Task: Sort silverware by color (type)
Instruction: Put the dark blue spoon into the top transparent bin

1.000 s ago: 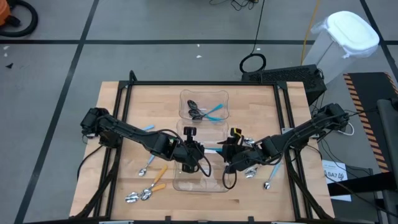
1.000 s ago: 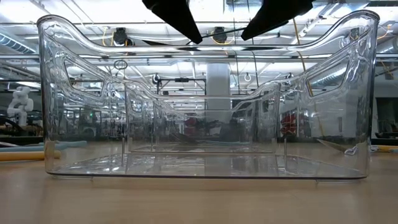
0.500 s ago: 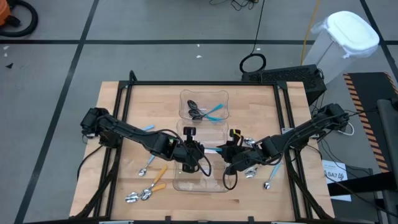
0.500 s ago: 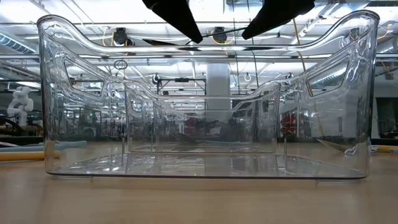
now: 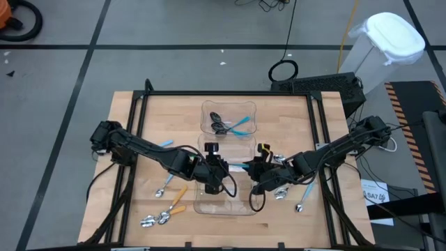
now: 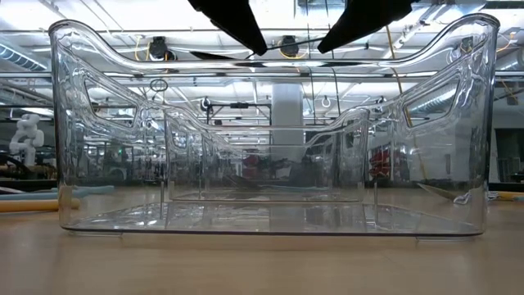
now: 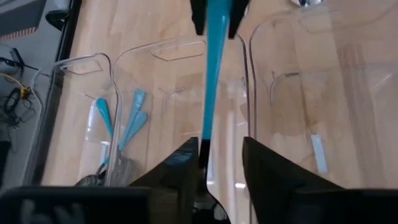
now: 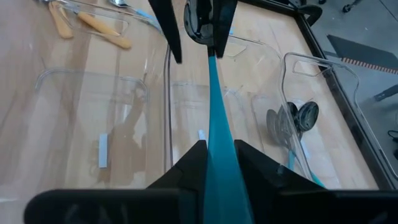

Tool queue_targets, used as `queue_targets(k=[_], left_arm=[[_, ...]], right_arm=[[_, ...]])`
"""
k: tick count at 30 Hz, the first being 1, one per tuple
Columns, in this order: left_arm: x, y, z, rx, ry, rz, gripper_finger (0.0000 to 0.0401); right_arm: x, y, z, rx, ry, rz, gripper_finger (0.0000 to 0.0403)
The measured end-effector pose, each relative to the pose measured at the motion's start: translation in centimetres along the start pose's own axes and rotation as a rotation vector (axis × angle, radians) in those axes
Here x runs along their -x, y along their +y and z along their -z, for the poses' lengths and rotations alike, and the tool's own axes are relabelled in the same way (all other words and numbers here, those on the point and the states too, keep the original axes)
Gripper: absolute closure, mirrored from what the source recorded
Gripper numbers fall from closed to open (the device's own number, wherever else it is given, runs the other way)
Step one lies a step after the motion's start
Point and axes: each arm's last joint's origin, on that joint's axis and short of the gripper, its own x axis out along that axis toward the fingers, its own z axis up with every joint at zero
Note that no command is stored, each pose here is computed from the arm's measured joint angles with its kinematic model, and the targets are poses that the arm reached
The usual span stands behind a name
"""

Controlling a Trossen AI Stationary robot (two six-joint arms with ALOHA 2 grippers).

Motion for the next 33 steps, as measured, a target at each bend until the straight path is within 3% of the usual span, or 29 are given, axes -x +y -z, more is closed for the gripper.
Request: queue_targets(k=[7, 11, 18, 24, 33], left_arm=[[2.5, -0.5, -0.3, -0.034, 0.041, -0.069, 0.0261], [3.6, -1.7, -0.1, -0.139, 0.032, -0.166, 0.0261], [3.6, -2.3, 1.4, -0.237, 0.069, -0.195, 0.0261], [4.7, -0.2, 4.1, -0.128, 0.047, -0.246, 0.0261], [8.6, 2.0, 9.1, 0.061, -0.219, -0.250, 0.0261]], right_arm=[[-0.1, -0.3, 0.1, -0.001, 0.014, 0.009, 0.0339], [-0.4, -0.7, 0.2, 0.002, 0.035, 0.021, 0.0342], [-1.0, -1.8, 0.2, 0.011, 0.055, 0.050, 0.0337], [-2.0, -3.4, 0.3, 0.038, 0.093, 0.064, 0.0341], [-3.7, -8.8, 0.0, 0.010, 0.115, 0.063, 0.0342]])
